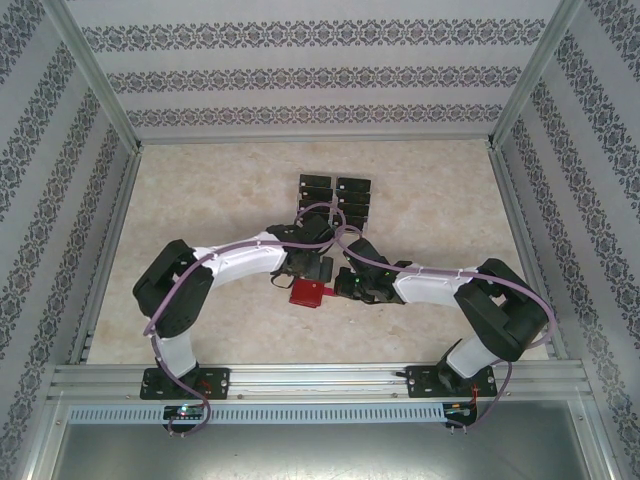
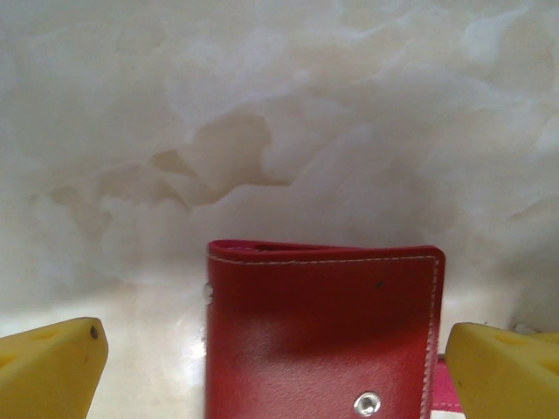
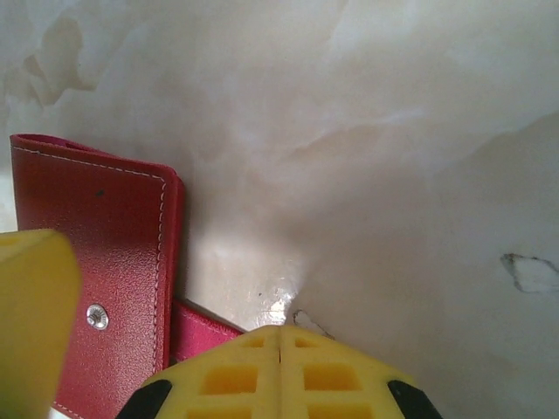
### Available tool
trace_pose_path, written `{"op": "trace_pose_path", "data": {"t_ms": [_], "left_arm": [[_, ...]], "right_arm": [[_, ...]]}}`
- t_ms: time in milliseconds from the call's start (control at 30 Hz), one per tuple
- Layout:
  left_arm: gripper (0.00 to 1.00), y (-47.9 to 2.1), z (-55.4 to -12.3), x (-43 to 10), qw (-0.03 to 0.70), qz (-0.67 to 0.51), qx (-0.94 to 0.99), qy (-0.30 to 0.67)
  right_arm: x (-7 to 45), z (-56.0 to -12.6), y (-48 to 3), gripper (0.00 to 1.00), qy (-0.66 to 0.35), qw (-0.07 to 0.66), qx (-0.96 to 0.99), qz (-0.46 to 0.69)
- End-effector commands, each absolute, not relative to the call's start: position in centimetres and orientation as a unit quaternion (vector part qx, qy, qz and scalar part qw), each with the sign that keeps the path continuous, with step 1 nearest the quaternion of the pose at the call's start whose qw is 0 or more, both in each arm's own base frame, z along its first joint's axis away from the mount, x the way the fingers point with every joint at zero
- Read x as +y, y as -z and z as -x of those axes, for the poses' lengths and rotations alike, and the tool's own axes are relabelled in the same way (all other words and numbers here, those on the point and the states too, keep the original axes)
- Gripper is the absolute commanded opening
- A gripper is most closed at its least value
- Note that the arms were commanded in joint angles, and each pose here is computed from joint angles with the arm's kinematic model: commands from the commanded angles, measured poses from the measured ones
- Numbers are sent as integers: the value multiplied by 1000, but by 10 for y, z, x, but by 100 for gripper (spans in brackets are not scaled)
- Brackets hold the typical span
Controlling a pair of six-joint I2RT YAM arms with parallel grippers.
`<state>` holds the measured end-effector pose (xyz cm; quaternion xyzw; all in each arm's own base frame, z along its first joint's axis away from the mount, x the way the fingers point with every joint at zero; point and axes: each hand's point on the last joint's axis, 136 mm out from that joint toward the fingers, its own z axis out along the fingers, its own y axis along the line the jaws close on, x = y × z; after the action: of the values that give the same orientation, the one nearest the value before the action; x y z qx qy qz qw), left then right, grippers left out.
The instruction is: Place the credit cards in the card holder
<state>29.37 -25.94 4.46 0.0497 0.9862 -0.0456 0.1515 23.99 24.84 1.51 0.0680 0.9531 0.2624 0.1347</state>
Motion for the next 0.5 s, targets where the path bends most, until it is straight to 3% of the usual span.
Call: {"op": "trace_pose_path", "data": {"t_ms": [0,467], "left_arm": [[100,-47,-300,-268,160,-44,985,46],[100,-25,-299,-280,145,-55,987,46]], "right_arm": [[245,-241,-17,0,-269,139,950,-75],[244,-241,-17,0,-274,140,948,-76]]}}
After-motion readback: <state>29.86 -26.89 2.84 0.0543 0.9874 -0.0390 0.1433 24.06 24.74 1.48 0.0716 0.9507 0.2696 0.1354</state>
